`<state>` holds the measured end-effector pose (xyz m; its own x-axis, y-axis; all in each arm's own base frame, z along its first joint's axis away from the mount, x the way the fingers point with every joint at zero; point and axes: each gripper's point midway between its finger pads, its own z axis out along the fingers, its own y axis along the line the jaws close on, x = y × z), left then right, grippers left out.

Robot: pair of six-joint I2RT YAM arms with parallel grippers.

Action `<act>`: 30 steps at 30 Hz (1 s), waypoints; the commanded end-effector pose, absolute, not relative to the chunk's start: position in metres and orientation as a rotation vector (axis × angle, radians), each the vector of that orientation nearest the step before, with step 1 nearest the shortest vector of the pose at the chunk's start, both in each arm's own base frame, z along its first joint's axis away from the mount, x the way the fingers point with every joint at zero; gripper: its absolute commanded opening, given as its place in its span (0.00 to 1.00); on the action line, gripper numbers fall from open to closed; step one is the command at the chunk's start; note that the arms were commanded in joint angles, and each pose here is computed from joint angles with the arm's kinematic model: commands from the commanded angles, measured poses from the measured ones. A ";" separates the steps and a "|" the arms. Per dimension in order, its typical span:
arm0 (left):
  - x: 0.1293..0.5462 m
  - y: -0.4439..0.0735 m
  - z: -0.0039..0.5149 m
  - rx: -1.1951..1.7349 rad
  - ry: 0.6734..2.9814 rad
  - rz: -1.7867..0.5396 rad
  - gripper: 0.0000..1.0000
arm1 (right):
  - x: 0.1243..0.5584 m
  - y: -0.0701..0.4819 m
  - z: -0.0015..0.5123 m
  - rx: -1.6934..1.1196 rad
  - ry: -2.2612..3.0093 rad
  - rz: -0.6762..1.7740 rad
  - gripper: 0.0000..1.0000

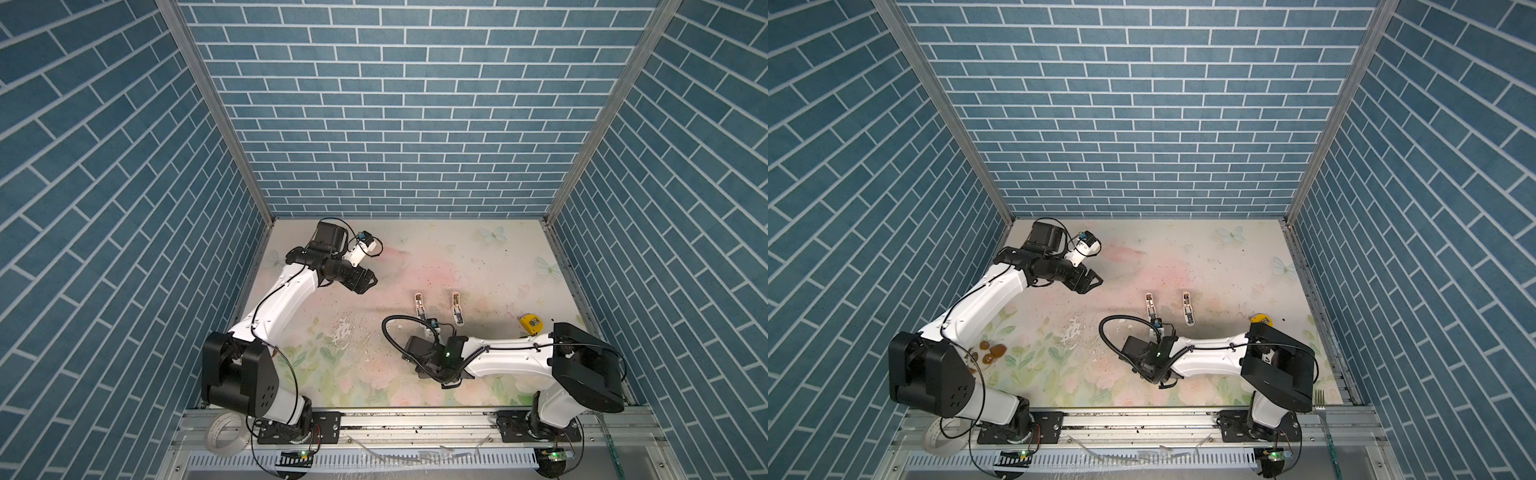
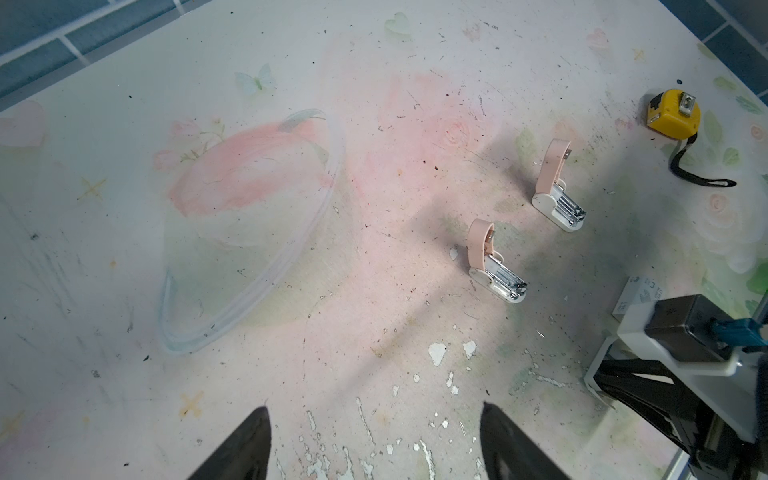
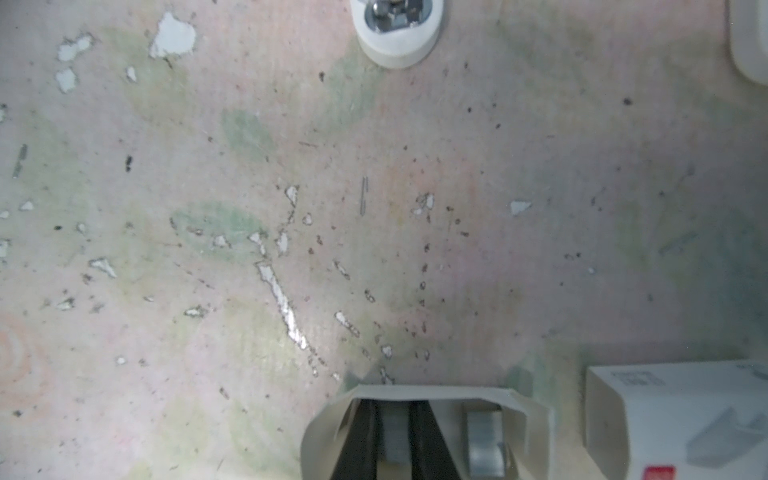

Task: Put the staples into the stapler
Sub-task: 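Close the right gripper on one silver staple strip in the tray, then lift the staple strip with the right gripper toward the nearer pink stapler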

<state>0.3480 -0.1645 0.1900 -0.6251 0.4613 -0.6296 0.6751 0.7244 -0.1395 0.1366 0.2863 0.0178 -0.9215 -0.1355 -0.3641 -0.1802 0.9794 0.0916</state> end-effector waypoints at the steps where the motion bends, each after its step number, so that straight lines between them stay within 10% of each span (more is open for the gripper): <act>1: 0.345 -0.164 0.191 0.858 2.361 -0.503 0.80 | 0.135 0.280 0.016 -0.207 2.768 0.128 0.09; 30: 0.348 -0.161 0.195 0.854 2.350 -0.467 0.80 | 0.143 0.283 0.053 -0.226 2.657 0.224 0.08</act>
<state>0.3488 -0.1634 0.1896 -0.6256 0.4628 -0.6280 0.6722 0.7283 -0.1329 0.1403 0.2893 0.0437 -0.8982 -0.1185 -0.4234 -0.1918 0.9721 0.1348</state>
